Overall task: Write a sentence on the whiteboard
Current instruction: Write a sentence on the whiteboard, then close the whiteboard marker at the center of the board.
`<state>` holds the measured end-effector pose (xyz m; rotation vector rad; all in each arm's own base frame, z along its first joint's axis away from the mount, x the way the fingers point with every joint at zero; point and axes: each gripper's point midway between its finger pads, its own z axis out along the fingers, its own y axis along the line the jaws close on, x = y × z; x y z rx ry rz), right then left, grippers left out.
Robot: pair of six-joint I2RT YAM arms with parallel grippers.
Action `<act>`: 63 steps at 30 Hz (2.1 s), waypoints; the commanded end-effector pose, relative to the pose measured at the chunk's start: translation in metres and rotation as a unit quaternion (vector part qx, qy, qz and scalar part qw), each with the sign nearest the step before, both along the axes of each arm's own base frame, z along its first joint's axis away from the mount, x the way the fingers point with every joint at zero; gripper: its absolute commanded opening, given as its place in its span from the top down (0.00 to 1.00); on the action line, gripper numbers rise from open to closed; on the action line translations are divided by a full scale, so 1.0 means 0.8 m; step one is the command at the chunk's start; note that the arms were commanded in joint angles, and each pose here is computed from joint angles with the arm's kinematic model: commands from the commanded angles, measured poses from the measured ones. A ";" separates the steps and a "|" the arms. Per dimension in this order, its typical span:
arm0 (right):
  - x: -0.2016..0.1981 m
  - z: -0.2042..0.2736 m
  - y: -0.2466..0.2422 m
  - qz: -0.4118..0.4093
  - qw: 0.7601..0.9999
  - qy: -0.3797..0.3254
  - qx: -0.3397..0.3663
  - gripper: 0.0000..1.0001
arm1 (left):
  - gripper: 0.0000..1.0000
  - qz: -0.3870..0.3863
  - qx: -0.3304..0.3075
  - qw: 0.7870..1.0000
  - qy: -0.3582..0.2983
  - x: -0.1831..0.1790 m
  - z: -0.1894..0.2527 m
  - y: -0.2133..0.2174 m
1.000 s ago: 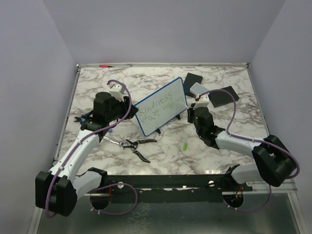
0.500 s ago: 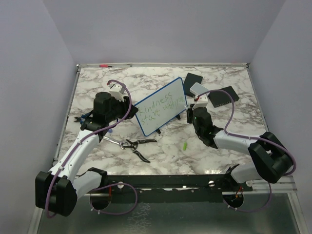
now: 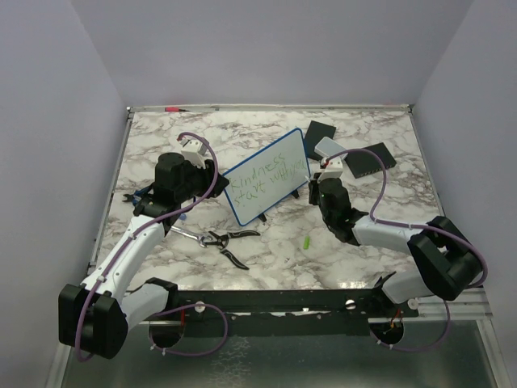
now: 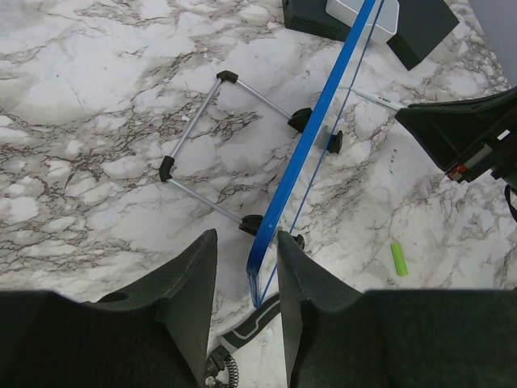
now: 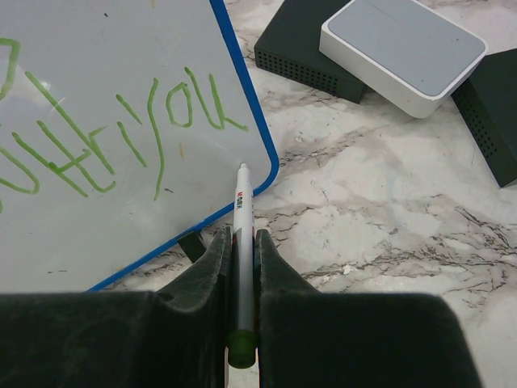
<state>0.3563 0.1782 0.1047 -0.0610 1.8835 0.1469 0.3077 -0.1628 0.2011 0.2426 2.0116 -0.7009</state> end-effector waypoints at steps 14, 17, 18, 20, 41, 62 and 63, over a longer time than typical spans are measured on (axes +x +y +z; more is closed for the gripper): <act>0.011 0.008 0.006 0.001 1.000 -0.013 0.008 0.99 | 0.64 -0.005 0.001 1.000 -0.008 -0.004 0.003 0.002; 0.011 0.009 0.006 0.001 1.000 -0.014 0.008 0.99 | 0.64 -0.005 0.002 1.000 -0.008 -0.004 0.003 0.002; 0.011 0.009 0.006 0.001 1.000 -0.014 0.008 0.99 | 0.64 -0.005 0.001 1.000 -0.008 -0.004 0.003 0.002; 0.011 0.010 0.006 0.000 1.000 -0.015 0.009 0.99 | 0.64 -0.005 0.002 1.000 -0.007 -0.004 0.002 0.002; -0.041 0.079 -0.057 -0.046 0.998 -0.036 0.008 0.99 | 0.24 0.040 0.025 0.998 -0.028 0.001 0.012 0.023; -0.094 0.140 -0.056 0.023 0.997 -0.045 0.060 0.99 | 0.18 0.000 0.093 0.983 -0.159 0.000 0.152 -0.034; -0.096 0.139 -0.058 0.020 0.997 -0.043 0.060 0.99 | 0.18 -0.009 0.096 0.982 -0.160 -0.004 0.157 -0.048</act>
